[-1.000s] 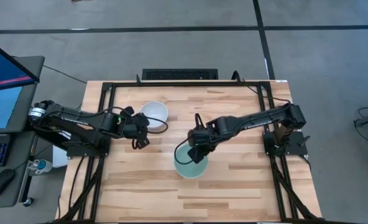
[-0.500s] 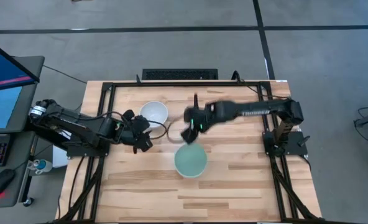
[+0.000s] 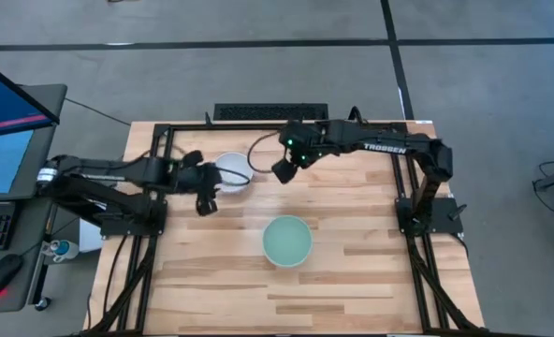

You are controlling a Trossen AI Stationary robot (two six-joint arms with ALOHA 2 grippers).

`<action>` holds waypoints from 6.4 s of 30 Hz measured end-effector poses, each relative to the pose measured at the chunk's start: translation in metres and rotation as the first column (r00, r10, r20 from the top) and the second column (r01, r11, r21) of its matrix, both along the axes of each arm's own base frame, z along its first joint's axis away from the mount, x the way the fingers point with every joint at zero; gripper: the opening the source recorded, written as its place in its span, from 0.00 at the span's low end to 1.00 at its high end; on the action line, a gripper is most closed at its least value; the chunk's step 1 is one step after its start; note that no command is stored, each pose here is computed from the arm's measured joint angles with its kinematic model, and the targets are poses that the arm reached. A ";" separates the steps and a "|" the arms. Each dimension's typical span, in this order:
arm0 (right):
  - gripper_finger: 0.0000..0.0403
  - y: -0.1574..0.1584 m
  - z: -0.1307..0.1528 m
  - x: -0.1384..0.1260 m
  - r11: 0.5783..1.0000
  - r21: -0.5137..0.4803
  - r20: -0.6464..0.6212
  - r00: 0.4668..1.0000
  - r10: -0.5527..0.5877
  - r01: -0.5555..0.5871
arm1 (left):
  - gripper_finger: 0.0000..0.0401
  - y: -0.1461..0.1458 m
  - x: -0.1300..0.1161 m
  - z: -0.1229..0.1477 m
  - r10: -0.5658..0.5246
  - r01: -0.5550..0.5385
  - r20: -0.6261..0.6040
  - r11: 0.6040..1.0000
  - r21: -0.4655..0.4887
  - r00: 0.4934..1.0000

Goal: Nest bowls inside each other
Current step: Stack the white bowl on top of the light blue bowl, then return to Home Position

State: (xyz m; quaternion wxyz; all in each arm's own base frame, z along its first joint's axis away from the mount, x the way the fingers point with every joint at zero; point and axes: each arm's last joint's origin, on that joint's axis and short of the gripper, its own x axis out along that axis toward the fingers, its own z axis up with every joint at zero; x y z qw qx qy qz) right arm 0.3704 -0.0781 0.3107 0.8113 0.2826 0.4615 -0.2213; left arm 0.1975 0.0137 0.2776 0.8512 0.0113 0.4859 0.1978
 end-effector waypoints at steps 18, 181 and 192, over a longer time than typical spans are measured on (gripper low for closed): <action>0.63 0.025 0.000 -0.019 0.983 -0.181 -0.210 0.976 -0.052 0.013 | 0.44 0.055 0.013 -0.042 -0.361 0.337 -0.216 0.931 -0.144 0.907; 0.63 -0.053 0.031 -0.176 0.942 -0.205 0.173 0.938 0.301 -0.265 | 0.40 -0.129 0.133 0.150 -0.233 0.225 0.021 0.956 0.189 0.972; 0.63 0.067 0.106 -0.339 0.832 -0.543 0.647 0.690 0.326 0.116 | 0.31 -0.084 0.046 0.204 -0.179 0.115 0.516 0.982 0.153 0.838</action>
